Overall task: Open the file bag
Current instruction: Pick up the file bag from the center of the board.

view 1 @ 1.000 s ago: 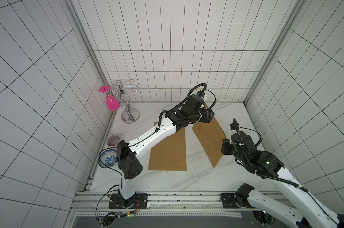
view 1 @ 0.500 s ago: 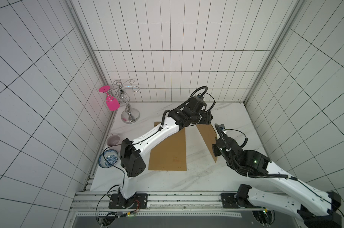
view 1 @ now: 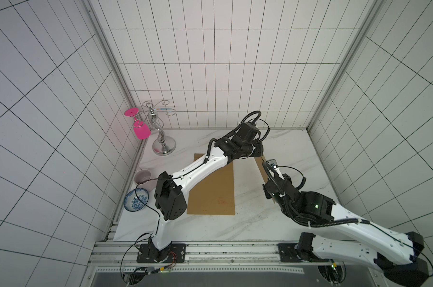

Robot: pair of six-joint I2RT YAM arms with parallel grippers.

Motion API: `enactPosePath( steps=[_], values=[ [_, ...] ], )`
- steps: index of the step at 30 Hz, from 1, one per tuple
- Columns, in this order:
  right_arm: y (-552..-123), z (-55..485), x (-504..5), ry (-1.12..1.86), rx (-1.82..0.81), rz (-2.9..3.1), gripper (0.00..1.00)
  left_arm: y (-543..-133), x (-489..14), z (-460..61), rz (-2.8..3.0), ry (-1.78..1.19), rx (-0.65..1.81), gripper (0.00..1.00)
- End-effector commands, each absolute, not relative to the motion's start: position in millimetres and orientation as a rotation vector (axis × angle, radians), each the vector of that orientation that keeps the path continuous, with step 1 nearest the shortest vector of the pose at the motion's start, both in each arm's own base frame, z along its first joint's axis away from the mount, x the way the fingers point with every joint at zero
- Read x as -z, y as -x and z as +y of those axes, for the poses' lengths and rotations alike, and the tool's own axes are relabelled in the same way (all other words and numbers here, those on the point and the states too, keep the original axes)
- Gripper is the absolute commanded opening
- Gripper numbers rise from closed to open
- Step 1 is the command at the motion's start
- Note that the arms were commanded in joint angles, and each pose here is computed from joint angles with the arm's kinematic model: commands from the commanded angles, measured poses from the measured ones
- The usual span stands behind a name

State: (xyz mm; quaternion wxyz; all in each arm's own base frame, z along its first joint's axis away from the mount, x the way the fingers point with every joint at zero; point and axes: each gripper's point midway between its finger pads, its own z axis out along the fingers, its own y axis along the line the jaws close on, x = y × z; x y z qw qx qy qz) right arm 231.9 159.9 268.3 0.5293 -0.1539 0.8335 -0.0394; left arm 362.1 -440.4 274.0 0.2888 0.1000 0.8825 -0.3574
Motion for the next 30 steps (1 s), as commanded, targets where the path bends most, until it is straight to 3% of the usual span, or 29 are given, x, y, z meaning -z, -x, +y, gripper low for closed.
enactPosePath(
  steps=[1, 3, 4, 6, 7, 15, 20, 24, 30],
  values=[
    [-233.8, 159.5, -283.0, 0.315, 0.101, 1.930, 0.00, -367.3, -276.2, -437.0, 2.338, -0.232, 0.965, 0.00],
    [-231.7, 161.5, -280.4, 0.331, 0.098, 1.932, 0.02, -367.8, -277.4, -436.6, 2.332, -0.236, 0.959, 0.00],
    [-230.0, 161.2, -279.1, 0.339, 0.099, 1.933, 0.14, -368.7, -277.7, -435.2, 2.328, -0.238, 0.950, 0.00],
    [-225.7, 155.3, -277.7, 0.331, 0.111, 1.932, 0.54, -371.7, -280.3, -430.6, 2.313, -0.249, 0.922, 0.00],
    [-223.0, 150.4, -277.0, 0.319, 0.120, 1.936, 0.63, -373.0, -283.1, -428.3, 2.302, -0.253, 0.913, 0.00],
    [-198.0, 110.7, -273.8, 0.215, 0.032, 1.988, 0.98, -372.7, -313.8, -412.9, 2.168, -0.415, 0.806, 0.00],
    [-213.7, 107.0, -282.7, 0.101, -0.189, 2.140, 0.99, -340.0, -349.1, -413.5, 2.013, -0.623, 0.854, 0.00],
    [-234.5, 121.2, -304.9, 0.079, -0.531, 2.103, 1.00, -310.1, -383.2, -396.3, 1.864, -0.737, 0.799, 0.00],
    [-265.0, 143.9, -347.4, 0.101, -1.049, 1.960, 0.89, -278.1, -423.2, -341.6, 1.723, -0.742, 0.860, 0.00]
  ],
)
